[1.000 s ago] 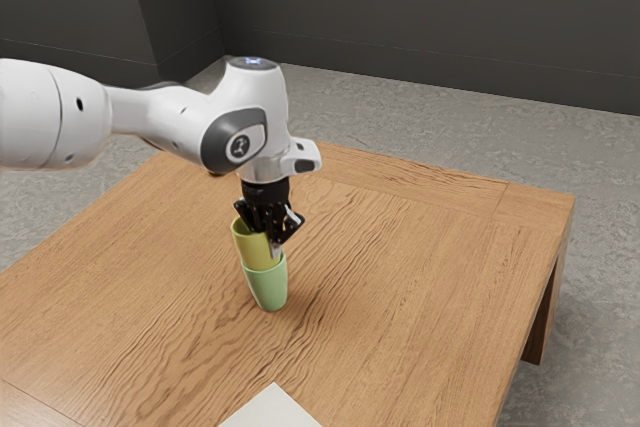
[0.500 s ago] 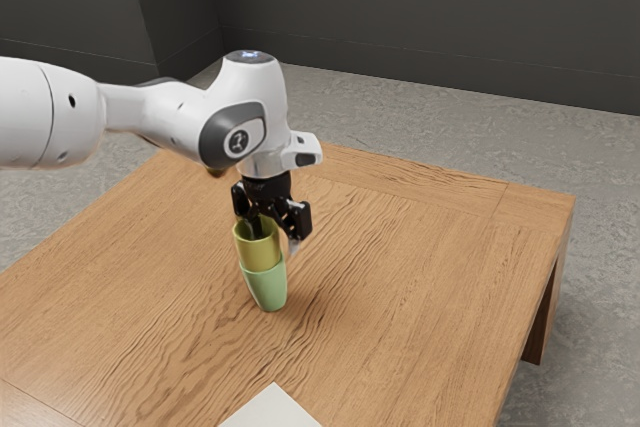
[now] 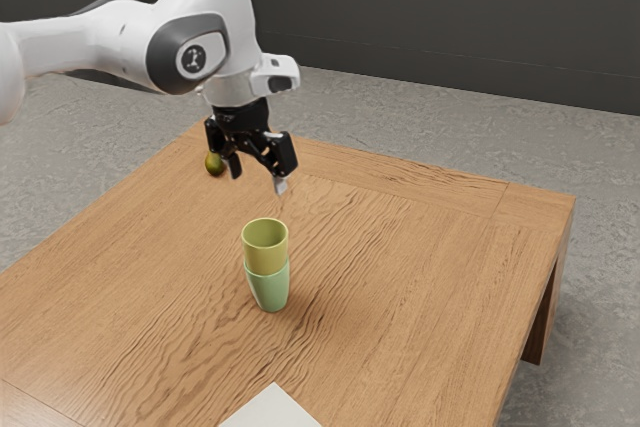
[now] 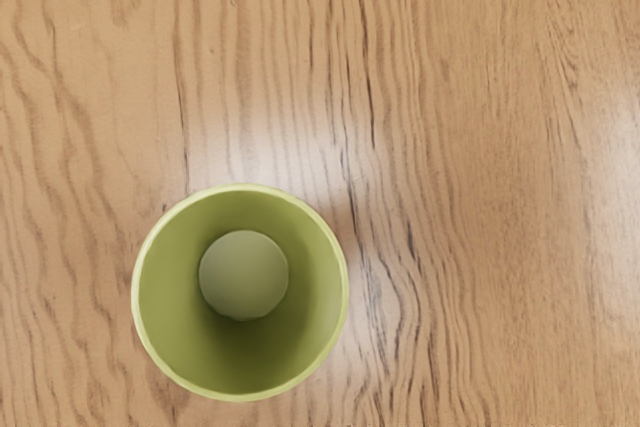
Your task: Place the left cup onto the right cup
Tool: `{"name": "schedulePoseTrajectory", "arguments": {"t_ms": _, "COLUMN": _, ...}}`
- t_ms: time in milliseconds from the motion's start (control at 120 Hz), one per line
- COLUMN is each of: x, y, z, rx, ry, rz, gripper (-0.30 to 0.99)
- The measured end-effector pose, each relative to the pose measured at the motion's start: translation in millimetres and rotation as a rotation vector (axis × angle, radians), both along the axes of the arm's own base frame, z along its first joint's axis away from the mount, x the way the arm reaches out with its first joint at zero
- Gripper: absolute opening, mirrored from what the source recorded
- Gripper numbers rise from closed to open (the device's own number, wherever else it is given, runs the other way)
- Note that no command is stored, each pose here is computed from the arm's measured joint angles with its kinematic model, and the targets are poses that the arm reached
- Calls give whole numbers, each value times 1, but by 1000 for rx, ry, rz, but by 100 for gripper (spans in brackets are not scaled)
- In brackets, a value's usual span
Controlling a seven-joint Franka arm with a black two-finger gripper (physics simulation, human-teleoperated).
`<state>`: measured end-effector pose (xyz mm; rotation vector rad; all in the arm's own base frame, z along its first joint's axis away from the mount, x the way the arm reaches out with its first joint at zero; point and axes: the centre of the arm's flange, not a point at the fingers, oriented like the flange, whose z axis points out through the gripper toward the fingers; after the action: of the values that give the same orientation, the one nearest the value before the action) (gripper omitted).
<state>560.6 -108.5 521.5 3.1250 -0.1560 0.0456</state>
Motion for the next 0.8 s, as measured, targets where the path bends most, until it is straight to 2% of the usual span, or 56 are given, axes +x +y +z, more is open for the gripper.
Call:
{"name": "schedulePoseTrajectory", "arguments": {"t_ms": 192, "x": 3, "y": 5, "z": 40, "rx": 0, "ry": -14, "rz": 3, "gripper": 69}}
{"name": "schedulePoseTrajectory", "arguments": {"t_ms": 350, "x": 11, "y": 17, "z": 76, "rx": 6, "ry": -52, "rz": 0, "gripper": 69}}
{"name": "schedulePoseTrajectory", "arguments": {"t_ms": 800, "x": 11, "y": 96, "z": 85, "rx": 15, "ry": -34, "rz": 69, "gripper": 69}}
